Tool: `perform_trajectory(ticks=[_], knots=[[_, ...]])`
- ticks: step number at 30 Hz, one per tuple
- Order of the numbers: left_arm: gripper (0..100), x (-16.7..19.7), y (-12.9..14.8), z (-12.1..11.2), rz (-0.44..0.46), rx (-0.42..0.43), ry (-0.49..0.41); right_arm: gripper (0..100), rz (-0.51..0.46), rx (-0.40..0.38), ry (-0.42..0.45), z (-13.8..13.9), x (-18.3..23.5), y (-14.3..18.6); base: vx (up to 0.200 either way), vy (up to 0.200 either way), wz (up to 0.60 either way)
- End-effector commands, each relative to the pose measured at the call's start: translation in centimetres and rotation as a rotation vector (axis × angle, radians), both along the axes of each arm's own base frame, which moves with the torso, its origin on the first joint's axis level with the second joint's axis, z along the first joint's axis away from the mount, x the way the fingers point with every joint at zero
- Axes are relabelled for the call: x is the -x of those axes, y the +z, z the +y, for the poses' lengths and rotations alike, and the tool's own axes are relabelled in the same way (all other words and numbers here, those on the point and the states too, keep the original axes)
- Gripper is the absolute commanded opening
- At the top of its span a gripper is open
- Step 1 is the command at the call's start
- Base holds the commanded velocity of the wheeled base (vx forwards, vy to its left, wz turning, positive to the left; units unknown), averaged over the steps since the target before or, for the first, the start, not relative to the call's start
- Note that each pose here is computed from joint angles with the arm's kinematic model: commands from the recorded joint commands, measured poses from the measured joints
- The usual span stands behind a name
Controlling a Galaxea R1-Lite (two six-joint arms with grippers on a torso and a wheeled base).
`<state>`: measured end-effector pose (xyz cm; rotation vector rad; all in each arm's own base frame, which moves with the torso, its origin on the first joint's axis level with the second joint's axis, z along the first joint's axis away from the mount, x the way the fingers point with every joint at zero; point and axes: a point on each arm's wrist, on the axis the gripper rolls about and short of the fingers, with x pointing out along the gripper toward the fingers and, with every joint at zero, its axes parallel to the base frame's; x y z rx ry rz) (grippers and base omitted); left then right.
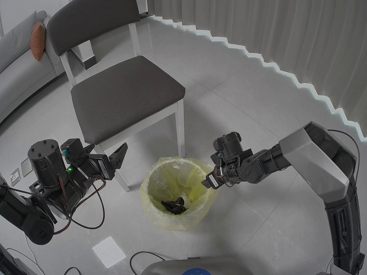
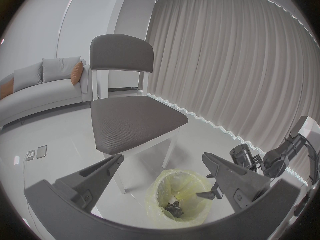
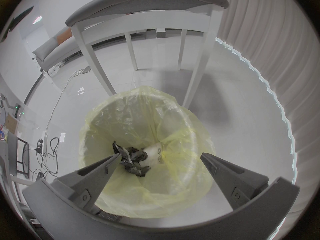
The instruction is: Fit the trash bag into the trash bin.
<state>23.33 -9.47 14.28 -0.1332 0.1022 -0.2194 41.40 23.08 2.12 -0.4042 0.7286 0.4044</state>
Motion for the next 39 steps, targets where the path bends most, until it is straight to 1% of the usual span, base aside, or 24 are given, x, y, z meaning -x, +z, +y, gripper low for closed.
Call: perform_trajectory(ticks=[1,7,16,21,23,28,33,36,39], knots=[[100,0.0,-0.1,-0.1,0.004,-0.001,-0.002,100,0.002,0.012,-0.051,-2.6,-1.1,-0.2,0.000,0.000,0.00],[100,-0.2,-0.4,-0.1,0.013,-0.003,0.000,100,0.020,0.021,-0.075,-3.5,-2.0,-1.7,0.000,0.000,0.00],[100,-0.3,-0.6,-0.1,0.020,-0.006,0.000,100,0.048,0.039,-0.072,-3.5,-2.1,-3.2,0.000,0.000,0.00],[100,-0.3,-0.6,-0.1,0.021,-0.007,0.000,100,0.065,0.058,-0.056,-3.2,-2.0,-4.5,0.000,0.000,0.00],[100,-0.3,-0.6,-0.1,0.021,-0.007,0.000,100,0.075,0.066,-0.050,-3.0,-2.2,-5.6,0.000,0.000,0.00],[100,-0.3,-0.6,-0.1,0.021,-0.007,0.002,100,0.071,0.072,-0.038,-2.2,-3.0,-7.0,0.000,0.000,0.00],[100,-0.3,-0.6,-0.1,0.022,-0.005,0.002,100,0.066,0.087,-0.016,-1.9,-3.5,-7.3,0.000,0.000,0.00],[100,-0.4,-0.8,-0.1,0.029,-0.008,0.002,100,0.090,0.098,-0.023,-1.7,-3.9,-7.2,0.000,0.000,0.00],[100,-0.4,-0.8,-0.2,0.029,-0.008,0.002,100,0.081,0.118,-0.043,-1.7,-4.0,-7.1,0.000,0.000,0.00]])
